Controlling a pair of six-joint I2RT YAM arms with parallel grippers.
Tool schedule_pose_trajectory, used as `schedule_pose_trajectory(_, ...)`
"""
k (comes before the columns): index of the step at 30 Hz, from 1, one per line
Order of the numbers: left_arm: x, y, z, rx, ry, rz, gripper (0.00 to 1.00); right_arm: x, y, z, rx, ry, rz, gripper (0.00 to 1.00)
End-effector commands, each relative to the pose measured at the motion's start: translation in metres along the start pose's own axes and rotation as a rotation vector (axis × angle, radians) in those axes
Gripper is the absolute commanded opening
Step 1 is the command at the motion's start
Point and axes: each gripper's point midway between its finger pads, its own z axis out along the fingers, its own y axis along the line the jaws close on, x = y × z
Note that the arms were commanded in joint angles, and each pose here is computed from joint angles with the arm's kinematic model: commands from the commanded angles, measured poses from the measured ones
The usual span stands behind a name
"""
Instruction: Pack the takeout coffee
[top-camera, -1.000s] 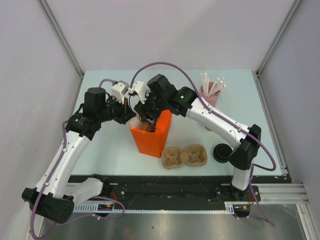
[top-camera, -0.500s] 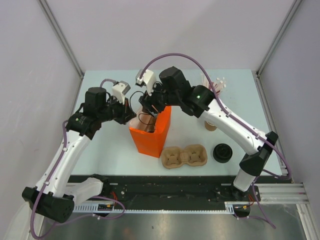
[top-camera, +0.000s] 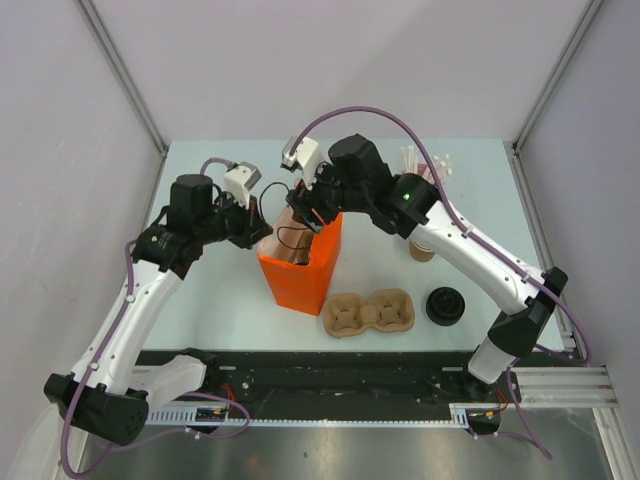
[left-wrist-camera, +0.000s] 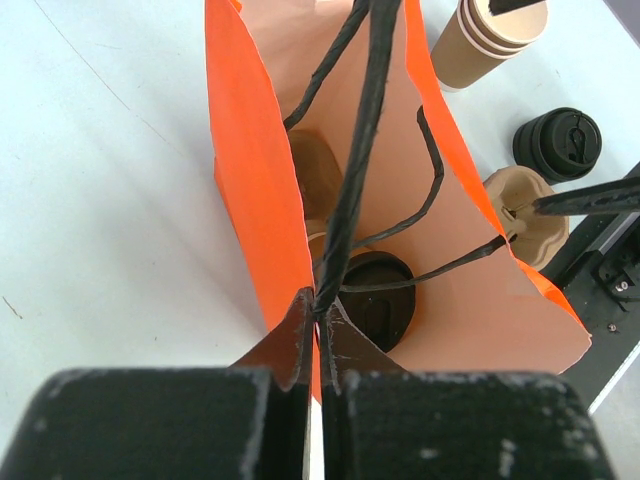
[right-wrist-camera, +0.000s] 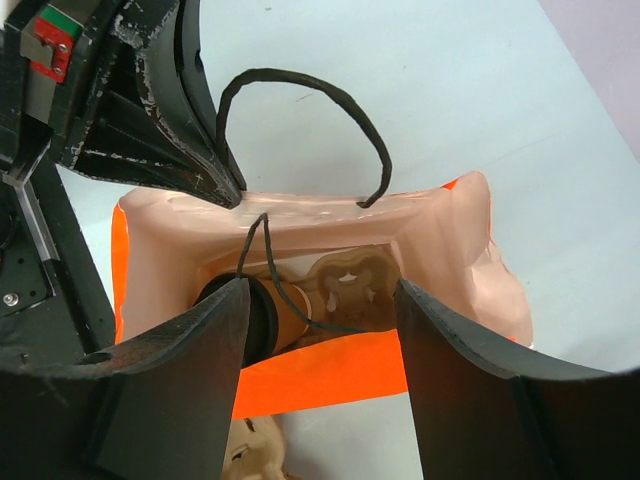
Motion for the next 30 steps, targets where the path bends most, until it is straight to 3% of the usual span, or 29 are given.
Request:
schedule_pose_trajectory(1,-0.002,-0.007,-0.002,0.034,0.01,0.04,0.0,-0.027,-0.006,-0.021,0.031,-0.097,-0.004,0.65)
schedule_pose_trajectory(30,-0.004,-0.01,-0.002,0.038,0.006,0.027,0.01,-0.037,-0.006,-0.04,0.054,-0.128,-0.018,0.66)
